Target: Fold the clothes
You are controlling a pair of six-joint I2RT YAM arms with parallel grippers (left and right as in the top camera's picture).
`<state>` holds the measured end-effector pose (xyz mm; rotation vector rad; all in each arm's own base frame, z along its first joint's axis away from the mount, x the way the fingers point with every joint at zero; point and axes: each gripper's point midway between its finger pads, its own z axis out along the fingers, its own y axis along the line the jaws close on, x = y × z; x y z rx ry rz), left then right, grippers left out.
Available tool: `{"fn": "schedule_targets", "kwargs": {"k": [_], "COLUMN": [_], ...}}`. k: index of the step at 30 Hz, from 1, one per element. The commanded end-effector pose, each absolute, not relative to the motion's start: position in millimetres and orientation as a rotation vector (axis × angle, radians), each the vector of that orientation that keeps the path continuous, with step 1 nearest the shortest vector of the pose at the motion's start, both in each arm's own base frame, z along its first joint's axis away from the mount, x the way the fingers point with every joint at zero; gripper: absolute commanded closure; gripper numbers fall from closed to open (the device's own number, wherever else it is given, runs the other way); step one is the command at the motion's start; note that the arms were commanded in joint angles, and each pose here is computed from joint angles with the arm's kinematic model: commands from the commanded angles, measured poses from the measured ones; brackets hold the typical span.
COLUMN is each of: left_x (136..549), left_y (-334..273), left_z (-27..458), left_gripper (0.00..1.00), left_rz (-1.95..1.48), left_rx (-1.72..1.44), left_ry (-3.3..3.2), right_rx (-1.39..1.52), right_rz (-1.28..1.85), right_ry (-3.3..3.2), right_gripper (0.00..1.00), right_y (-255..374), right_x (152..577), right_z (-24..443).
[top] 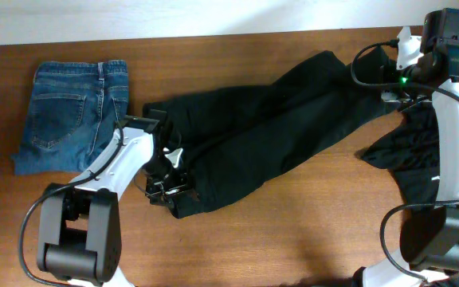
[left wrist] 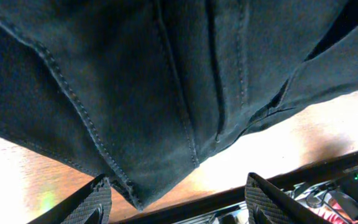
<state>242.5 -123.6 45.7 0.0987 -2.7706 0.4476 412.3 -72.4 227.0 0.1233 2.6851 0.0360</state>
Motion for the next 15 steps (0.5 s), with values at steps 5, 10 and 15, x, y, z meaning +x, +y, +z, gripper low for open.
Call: {"fn": "schedule_targets", "kwargs": {"k": [5, 10, 15], "left_x": [229, 232, 247], "left_y": [-124, -130, -135], "left_z": [42, 36, 33], "left_gripper": [0.32, 0.32, 0.53], "left_rz": [0.445, 0.459, 0.497], "left_rx": [0.145, 0.112, 0.091], "left_ry": [-2.746, -2.770, -2.835], "right_rx": [0.135, 0.135, 0.136], "right_rz": [0.038, 0.038, 0.038], "right_ry": [2.671, 2.671, 2.674], "right_gripper": [0.96, 0.96, 0.96], "right_y": [-71, -71, -71], "right_x": [415, 415, 414], "right_z": [231, 231, 231]}}
